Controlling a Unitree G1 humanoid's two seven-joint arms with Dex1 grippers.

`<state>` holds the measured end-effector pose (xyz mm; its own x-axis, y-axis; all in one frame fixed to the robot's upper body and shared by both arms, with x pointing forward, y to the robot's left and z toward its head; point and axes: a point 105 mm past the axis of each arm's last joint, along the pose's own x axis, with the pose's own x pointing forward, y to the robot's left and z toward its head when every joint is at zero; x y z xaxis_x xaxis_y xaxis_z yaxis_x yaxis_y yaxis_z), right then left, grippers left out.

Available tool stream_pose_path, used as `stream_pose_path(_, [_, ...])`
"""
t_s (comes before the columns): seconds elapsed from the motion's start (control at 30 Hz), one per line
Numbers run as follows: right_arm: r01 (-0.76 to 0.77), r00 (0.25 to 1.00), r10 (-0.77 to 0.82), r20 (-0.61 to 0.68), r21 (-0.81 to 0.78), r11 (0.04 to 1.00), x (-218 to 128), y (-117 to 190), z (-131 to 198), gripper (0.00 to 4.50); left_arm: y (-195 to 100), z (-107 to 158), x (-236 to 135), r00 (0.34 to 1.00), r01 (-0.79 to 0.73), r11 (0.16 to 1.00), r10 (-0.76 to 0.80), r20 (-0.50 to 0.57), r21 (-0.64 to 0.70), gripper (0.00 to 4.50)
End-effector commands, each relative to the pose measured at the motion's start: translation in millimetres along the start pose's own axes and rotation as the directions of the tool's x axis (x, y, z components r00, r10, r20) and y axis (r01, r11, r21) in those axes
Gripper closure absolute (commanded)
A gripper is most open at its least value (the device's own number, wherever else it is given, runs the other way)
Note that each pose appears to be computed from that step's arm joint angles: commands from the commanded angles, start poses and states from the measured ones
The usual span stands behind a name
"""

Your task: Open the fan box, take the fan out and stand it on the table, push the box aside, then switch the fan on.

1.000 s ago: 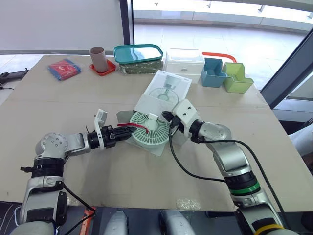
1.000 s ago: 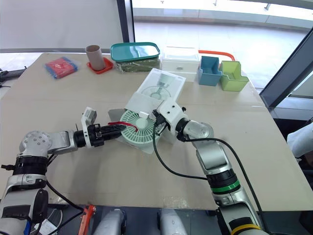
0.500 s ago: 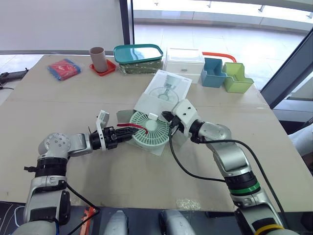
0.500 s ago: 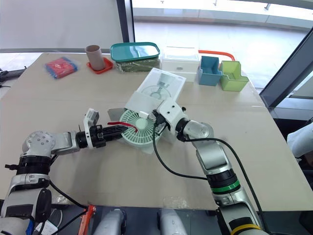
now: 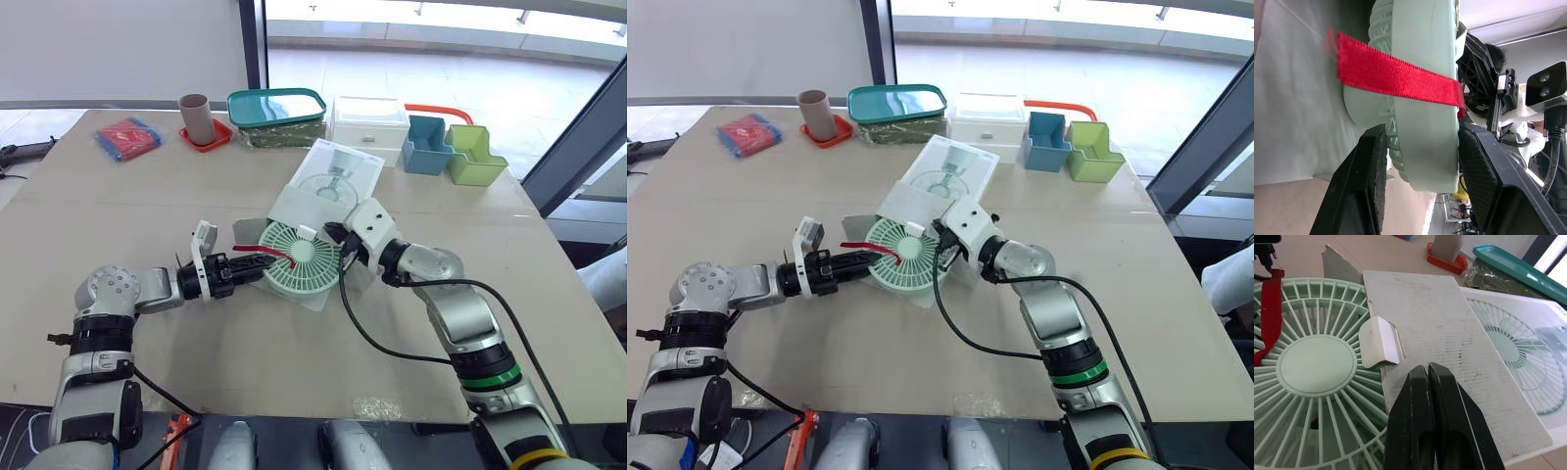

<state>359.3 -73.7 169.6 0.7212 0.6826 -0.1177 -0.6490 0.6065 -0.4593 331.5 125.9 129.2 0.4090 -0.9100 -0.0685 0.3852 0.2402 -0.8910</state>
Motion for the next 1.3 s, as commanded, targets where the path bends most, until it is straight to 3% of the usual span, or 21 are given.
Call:
stream_pose_path(0.03, [-0.019,0.999,0.019,-0.044,0.010,1.000,0.2,4.7,-11.3,4.45,-22.4,4.4,-10.8,0.997,0.075,0.996,-0.076,0.012,0.040,2.81])
stream_pose_path(0.27, [-0.013,0.999,0.014,-0.046,0.011,1.000,-0.8,4.0,-12.3,4.45,-28.7,-9.2,-26.9,0.998,0.069,0.997,-0.069,-0.015,0.021,2.81])
stream_pose_path(0.6, [-0.016,0.999,0.017,-0.041,0.021,1.000,1.2,5.3,-14.0,4.45,-10.7,-50.9,-61.3,1.000,-0.007,0.997,0.008,0.010,-0.072,2.81])
stream_pose_path(0.87, [-0.032,0.999,0.033,-0.033,0.020,0.999,4.1,8.2,-13.0,4.45,-4.2,-54.7,-61.5,0.997,-0.077,0.996,0.077,0.007,-0.052,2.81])
stream_pose_path(0.93, [-0.033,0.999,0.034,-0.032,0.020,0.999,4.1,8.2,-13.0,4.45,-1.9,-49.1,-62.6,0.994,-0.106,0.994,0.107,0.029,-0.025,1.83])
stream_pose_path(1.03, [-0.032,0.999,0.032,-0.032,0.018,0.999,3.7,7.8,-13.2,4.45,-8.2,-41.8,-63.8,0.995,-0.092,0.996,0.091,0.046,0.021,1.01])
stream_pose_path(1.1, [-0.031,0.999,0.031,-0.029,0.019,0.999,2.6,6.4,-13.3,4.45,-11.4,-36.1,-66.2,0.993,-0.113,0.990,0.110,0.044,0.079,0.22])
stream_pose_path(1.13, [-0.031,0.999,0.031,-0.028,0.020,0.999,2.4,6.0,-13.0,4.45,-12.0,-34.2,-67.1,0.992,-0.118,0.989,0.115,0.044,0.094,0.04])
stream_pose_path(1.3, [-0.026,1.000,0.026,0.001,0.025,0.999,0.9,1.4,-9.2,4.45,-26.2,-24.8,-69.9,0.995,-0.103,0.972,0.101,0.023,0.213,0.04])
